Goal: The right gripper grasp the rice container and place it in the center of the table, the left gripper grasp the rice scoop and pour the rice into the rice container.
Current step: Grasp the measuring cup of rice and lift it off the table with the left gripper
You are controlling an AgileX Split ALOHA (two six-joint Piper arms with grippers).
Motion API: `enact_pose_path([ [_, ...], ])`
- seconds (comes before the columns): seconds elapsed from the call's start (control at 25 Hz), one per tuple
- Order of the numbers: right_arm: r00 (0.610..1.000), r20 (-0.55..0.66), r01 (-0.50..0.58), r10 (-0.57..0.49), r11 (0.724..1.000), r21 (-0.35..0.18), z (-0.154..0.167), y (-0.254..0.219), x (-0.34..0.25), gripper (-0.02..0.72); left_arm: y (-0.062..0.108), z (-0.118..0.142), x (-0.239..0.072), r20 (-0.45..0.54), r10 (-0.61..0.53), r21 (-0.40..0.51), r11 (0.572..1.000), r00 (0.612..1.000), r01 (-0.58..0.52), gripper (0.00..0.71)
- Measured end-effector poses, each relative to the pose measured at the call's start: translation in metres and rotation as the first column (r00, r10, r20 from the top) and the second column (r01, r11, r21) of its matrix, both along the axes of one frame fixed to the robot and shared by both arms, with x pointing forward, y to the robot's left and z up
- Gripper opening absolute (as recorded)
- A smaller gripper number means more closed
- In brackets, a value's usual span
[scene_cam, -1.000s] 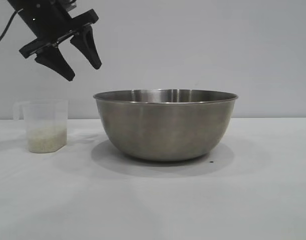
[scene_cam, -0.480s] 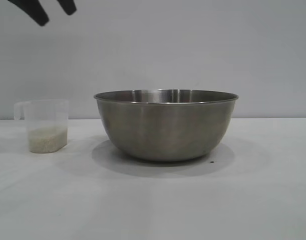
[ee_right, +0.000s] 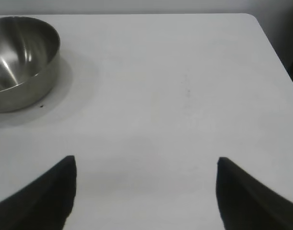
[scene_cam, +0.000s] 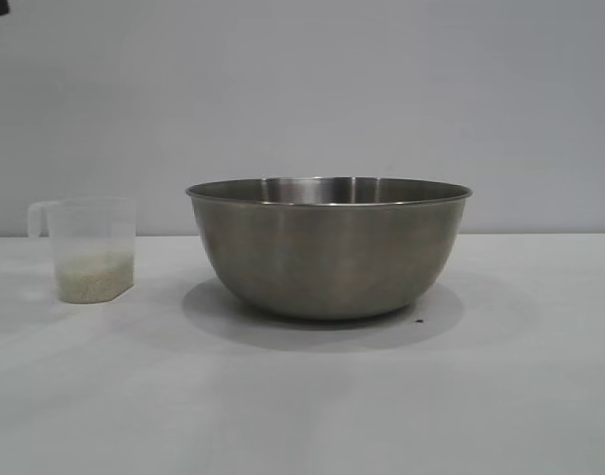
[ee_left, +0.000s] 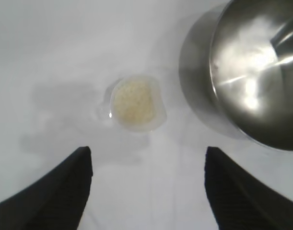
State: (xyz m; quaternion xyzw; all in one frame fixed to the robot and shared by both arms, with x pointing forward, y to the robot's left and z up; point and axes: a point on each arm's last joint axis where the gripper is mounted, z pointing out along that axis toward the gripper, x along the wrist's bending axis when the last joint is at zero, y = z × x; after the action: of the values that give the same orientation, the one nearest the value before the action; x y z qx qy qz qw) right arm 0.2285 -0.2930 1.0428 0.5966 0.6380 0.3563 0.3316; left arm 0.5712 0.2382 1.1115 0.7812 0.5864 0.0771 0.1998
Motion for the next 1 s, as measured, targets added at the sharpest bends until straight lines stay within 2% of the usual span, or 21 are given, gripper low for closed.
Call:
enact_pose_path([
  [0.32, 1.000, 0.000, 0.000, 0.000, 1.000, 0.000, 0.000, 0.000, 0.000, 0.512, 0.009, -0.006, -0.049, -0.038, 0.012, 0.022, 1.000, 0.999, -0.011, 0.441],
  [0.64, 1.000, 0.000, 0.000, 0.000, 1.000, 0.000, 0.000, 0.000, 0.000, 0.512, 0.017, -0.025, -0.106, 0.163, 0.072, -0.044, 0.997, 0.984, -0.066, 0.441],
  [0.88, 1.000, 0.000, 0.000, 0.000, 1.000, 0.000, 0.000, 0.000, 0.000, 0.512, 0.023, -0.057, -0.135, 0.316, 0.151, -0.115, 0.986, 0.937, -0.120, 0.441],
  [1.0, 1.000, 0.000, 0.000, 0.000, 1.000, 0.000, 0.000, 0.000, 0.000, 0.512, 0.024, -0.073, -0.140, 0.357, 0.222, -0.180, 0.970, 0.907, -0.166, 0.441],
])
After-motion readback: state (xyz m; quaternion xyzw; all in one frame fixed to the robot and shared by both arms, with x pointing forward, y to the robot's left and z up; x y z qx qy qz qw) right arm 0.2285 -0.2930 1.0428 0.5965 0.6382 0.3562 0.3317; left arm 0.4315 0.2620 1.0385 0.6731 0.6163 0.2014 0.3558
